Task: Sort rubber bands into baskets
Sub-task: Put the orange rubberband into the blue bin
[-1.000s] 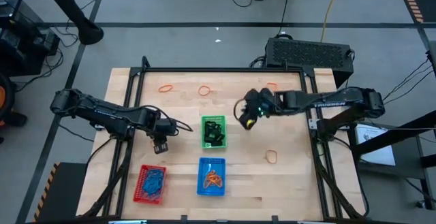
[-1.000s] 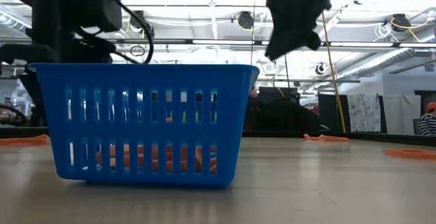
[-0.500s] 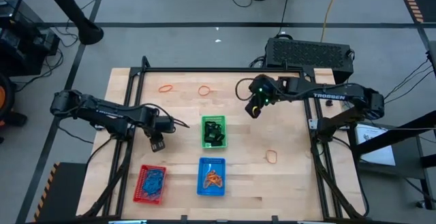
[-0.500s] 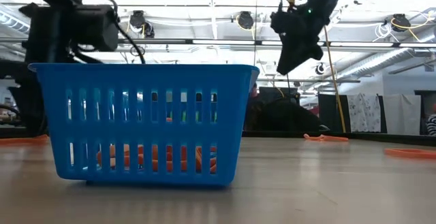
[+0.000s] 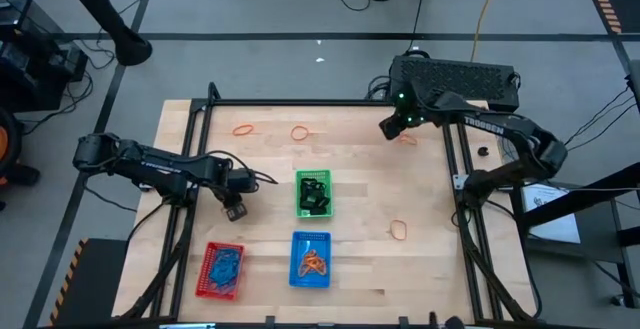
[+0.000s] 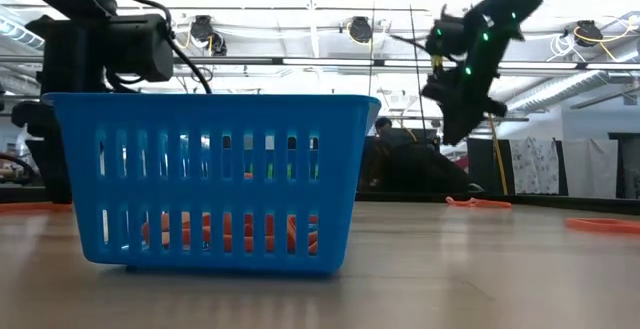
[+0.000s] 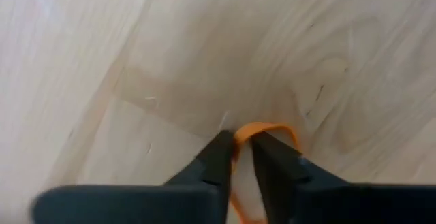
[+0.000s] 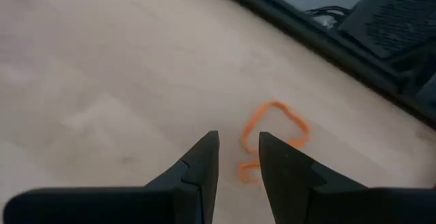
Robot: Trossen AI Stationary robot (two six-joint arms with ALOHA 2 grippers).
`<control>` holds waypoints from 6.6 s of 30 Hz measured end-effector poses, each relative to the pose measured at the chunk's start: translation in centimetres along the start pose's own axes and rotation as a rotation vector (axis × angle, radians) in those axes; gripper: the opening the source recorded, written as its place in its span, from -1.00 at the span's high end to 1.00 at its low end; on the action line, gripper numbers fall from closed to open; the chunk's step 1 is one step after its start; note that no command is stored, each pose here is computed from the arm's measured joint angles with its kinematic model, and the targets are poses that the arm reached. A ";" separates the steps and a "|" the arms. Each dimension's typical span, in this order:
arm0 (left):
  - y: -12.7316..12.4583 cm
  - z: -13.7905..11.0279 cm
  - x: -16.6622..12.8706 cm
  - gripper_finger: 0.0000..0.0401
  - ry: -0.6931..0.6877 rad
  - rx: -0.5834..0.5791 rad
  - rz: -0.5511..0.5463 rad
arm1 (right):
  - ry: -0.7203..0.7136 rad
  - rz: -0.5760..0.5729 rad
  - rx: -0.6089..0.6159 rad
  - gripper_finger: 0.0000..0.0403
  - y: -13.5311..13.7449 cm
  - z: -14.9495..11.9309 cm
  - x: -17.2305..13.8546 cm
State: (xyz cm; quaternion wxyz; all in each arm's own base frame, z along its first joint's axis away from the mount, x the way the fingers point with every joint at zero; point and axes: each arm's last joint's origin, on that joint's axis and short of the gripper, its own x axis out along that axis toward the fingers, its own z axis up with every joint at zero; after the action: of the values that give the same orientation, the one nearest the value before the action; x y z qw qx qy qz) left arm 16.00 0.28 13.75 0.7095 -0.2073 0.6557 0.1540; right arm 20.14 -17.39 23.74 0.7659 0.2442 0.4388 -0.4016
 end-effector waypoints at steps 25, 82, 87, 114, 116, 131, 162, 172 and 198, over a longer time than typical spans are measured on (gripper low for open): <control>-6.5 9.0 -12.3 0.99 -0.784 -0.044 -0.313 | 0.053 -0.073 0.350 0.51 -6.7 -2.7 7.4; -21.4 9.5 -7.2 0.23 -0.476 0.210 -0.395 | 0.133 -0.106 0.161 0.59 -5.3 -3.4 10.0; -21.2 10.6 -9.7 0.23 -0.525 0.267 -0.292 | 0.136 -0.071 0.141 0.95 -5.3 -3.4 10.0; -12.6 20.2 -11.5 0.23 -0.953 -0.146 -0.828 | -0.236 0.400 0.206 1.00 0.7 -5.5 -7.5; -12.0 20.8 -11.1 0.23 -0.951 -0.168 -0.833 | -0.250 0.456 0.217 1.00 1.4 -6.0 -8.5; -8.5 23.2 -10.5 0.23 -0.958 -0.180 -0.867 | -0.286 0.553 0.266 1.00 7.3 -8.8 -10.5; -9.0 24.3 -8.1 0.39 -0.911 -0.196 -0.919 | -0.282 0.602 0.243 1.00 11.2 -8.6 -8.5; -9.0 24.3 -8.0 0.73 -0.926 -0.176 -0.895 | -0.257 0.630 0.241 1.00 11.2 -8.6 -8.5; -15.8 18.9 -5.6 0.99 -0.606 -0.005 -0.794 | -0.151 0.918 -0.005 0.16 9.6 -9.8 -12.0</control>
State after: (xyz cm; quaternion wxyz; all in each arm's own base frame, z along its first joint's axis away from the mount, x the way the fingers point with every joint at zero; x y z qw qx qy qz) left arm 39.62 -3.68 21.82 0.8715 -0.3886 0.2901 -0.0732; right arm 19.94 -0.07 29.50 0.8947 0.3814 0.2295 -0.0367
